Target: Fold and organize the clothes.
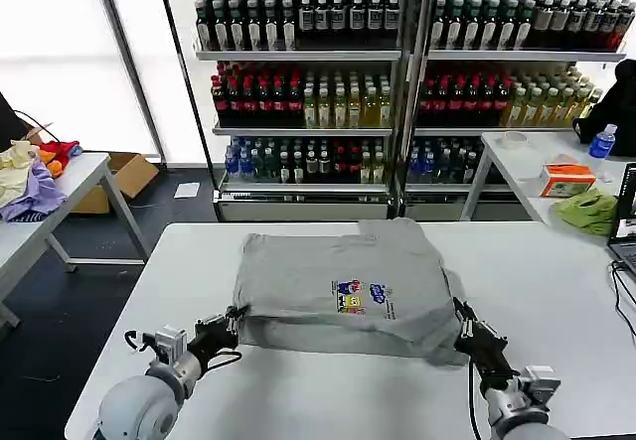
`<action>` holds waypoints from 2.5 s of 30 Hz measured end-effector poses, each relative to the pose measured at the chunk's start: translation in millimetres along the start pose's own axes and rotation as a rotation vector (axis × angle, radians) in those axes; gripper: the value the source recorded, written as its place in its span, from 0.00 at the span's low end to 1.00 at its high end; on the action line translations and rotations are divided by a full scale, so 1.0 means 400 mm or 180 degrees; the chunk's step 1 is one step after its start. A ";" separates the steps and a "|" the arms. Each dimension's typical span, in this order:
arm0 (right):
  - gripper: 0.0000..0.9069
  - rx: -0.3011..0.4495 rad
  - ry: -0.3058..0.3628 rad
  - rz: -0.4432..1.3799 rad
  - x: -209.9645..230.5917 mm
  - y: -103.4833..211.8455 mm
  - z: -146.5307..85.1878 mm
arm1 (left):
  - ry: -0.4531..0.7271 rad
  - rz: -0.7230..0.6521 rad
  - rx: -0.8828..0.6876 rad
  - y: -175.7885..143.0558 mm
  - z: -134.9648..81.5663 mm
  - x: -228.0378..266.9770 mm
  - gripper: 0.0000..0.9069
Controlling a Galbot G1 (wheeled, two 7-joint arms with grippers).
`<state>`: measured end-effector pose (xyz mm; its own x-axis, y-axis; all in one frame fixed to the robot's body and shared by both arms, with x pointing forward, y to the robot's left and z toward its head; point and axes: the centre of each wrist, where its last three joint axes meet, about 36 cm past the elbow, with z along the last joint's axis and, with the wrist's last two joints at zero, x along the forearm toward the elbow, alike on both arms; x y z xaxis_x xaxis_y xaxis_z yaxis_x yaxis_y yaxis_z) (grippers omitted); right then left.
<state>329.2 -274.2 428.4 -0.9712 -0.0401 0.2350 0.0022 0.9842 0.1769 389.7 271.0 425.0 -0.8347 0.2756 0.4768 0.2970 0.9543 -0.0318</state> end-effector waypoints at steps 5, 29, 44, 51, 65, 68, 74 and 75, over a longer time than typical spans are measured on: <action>1.00 -0.0025 0.0015 -0.0009 -0.062 0.012 -0.001 | 0.0024 -0.0095 -0.0011 0.024 0.002 -0.025 1.00; 0.00 0.0420 0.0532 0.0439 0.036 -0.010 0.061 | 0.0183 -0.0106 -0.0089 -0.003 0.063 0.047 1.00; 0.00 0.0474 0.0766 0.0439 0.043 0.034 0.111 | 0.0256 -0.0088 0.0018 0.009 0.104 0.022 0.08; 0.00 0.0498 0.0809 0.0429 0.042 0.034 0.121 | 0.0247 -0.0060 0.0039 0.015 0.119 0.021 0.03; 0.00 0.0464 0.0845 0.0278 0.049 0.043 0.119 | 0.0229 -0.0062 0.0124 0.010 0.137 0.034 0.04; 0.00 0.0467 0.0858 0.0241 0.057 0.044 0.116 | 0.0235 -0.0108 0.0147 0.006 0.143 0.049 0.04; 0.00 0.0495 0.0876 0.0168 0.096 0.042 0.105 | 0.0276 -0.0209 0.0175 -0.018 0.167 0.109 0.04; 0.00 0.0501 0.0884 0.0157 0.106 0.041 0.103 | 0.0288 -0.0231 0.0185 -0.022 0.172 0.123 0.04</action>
<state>278.1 -252.7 402.1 -0.8686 -0.0159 0.4952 -0.0104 0.9998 0.0139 314.1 284.2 388.5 -0.8070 0.1967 0.5569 0.2078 0.9772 -0.0439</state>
